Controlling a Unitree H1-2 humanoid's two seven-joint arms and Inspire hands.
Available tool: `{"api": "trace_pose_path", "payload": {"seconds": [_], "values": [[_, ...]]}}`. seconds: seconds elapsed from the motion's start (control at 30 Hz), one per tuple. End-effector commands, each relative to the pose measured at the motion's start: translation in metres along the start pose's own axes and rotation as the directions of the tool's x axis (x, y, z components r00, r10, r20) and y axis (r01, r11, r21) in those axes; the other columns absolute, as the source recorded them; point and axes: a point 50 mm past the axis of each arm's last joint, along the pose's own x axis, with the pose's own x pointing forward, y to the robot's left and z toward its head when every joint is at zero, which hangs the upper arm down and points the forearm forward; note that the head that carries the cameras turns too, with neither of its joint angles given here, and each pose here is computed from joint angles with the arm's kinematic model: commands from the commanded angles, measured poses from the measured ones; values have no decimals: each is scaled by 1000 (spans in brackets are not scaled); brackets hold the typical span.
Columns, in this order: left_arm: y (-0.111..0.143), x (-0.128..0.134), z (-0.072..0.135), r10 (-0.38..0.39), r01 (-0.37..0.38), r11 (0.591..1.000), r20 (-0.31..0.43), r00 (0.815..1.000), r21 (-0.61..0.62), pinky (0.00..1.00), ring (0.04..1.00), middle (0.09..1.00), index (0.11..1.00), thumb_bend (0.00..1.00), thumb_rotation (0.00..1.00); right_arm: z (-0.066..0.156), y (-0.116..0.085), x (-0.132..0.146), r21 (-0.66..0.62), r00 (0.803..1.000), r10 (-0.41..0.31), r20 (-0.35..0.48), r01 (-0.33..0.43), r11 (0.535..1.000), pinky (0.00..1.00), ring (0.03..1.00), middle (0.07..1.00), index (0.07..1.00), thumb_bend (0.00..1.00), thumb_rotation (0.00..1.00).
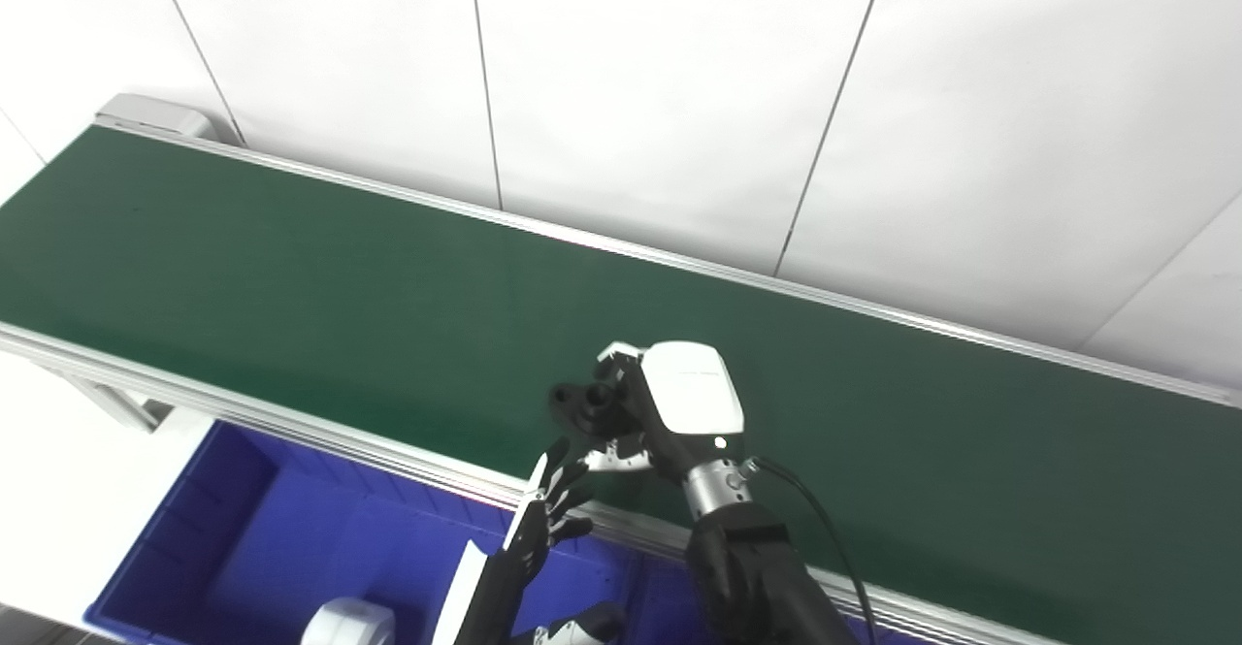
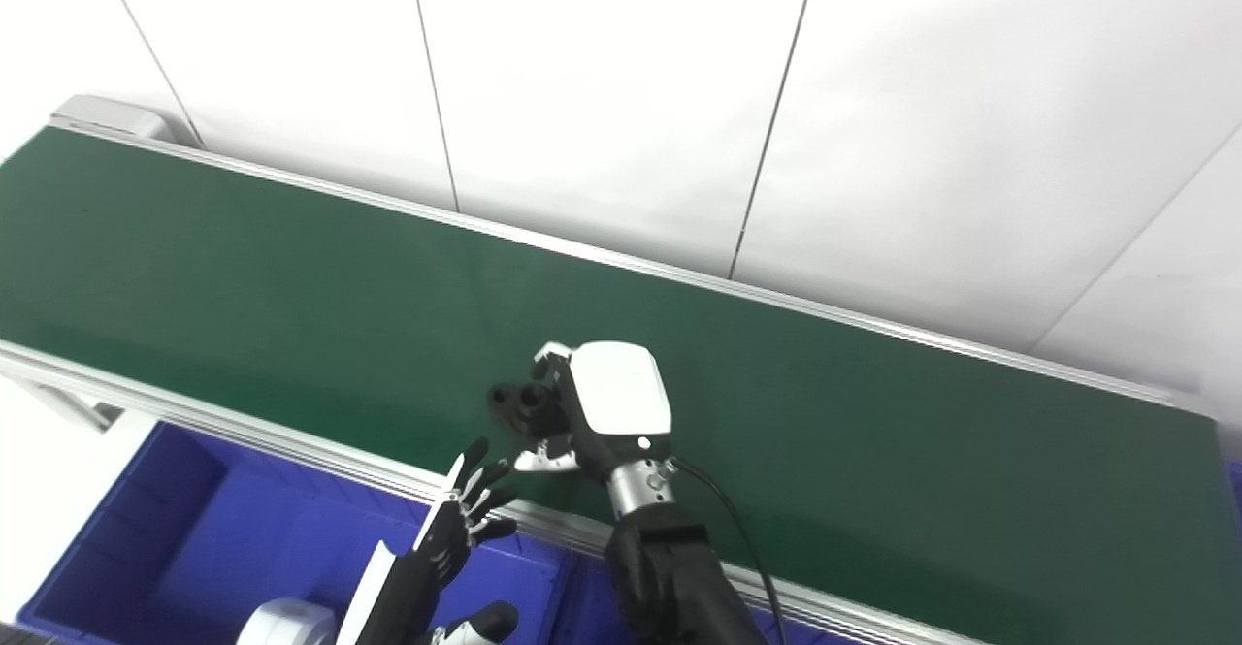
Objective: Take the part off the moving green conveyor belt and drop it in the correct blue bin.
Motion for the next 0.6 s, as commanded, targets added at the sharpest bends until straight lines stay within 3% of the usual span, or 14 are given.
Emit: {"api": "trace_pose_path", "payload": {"seconds": [0.0, 0.13, 0.27, 0.57], "values": [[-49, 0, 28, 33, -29, 987, 23, 999, -160, 789, 884, 943, 1000, 733, 792, 2, -2, 7, -32, 999, 14, 50, -12, 999, 129, 192, 317, 495, 520, 148], [-46, -1, 28, 36, -34, 989, 16, 999, -145, 789, 885, 945, 1000, 733, 797, -15, 12, 2, -64, 997, 77, -19, -78, 995, 105, 157, 241, 478, 513, 144], [-43, -2, 28, 33, -31, 989, 16, 999, -141, 791, 887, 948, 1000, 727, 795, -28, 18, -3, -83, 991, 118, -64, -123, 989, 104, 155, 233, 473, 513, 149], [-36, -4, 28, 28, -27, 990, 3, 1000, -139, 792, 885, 946, 1000, 703, 785, -24, 22, -6, -90, 991, 110, -77, -117, 989, 109, 162, 246, 472, 514, 162]]}}
